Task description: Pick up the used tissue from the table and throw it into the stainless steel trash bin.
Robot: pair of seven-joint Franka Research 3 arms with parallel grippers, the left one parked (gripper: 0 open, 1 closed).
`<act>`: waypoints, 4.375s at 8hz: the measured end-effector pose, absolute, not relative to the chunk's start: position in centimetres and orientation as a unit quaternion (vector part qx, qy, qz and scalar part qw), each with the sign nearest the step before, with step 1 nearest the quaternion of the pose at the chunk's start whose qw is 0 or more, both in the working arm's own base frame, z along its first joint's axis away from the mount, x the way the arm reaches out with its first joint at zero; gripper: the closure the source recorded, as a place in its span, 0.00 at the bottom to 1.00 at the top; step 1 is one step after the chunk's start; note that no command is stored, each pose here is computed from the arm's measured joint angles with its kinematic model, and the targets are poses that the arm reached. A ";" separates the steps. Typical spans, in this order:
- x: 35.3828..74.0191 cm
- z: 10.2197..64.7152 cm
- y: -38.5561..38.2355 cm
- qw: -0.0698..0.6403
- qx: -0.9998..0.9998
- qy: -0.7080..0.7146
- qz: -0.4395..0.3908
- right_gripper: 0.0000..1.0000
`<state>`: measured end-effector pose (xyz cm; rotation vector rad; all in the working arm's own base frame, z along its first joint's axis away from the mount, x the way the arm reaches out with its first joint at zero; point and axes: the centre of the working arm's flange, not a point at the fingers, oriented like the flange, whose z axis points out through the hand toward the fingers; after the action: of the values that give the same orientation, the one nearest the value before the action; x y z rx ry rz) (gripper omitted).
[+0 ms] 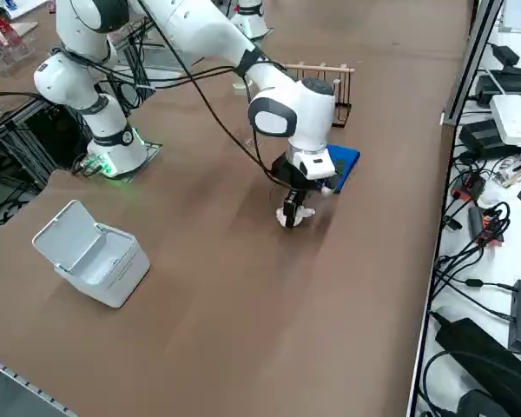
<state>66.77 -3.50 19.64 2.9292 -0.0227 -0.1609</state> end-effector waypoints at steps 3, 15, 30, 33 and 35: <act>66.4 22.6 -4.8 0.110 0.991 -0.006 -0.076 0.61; 44.6 30.1 -28.6 0.125 0.939 0.147 -0.283 0.57; 53.9 46.6 -23.7 0.093 0.970 0.188 -0.121 0.00; 57.4 50.8 -19.7 0.023 0.989 0.145 -0.021 0.00; 59.0 52.6 -16.0 -0.009 0.996 0.089 0.015 0.00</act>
<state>59.05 -16.03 52.63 3.1462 0.2819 0.0483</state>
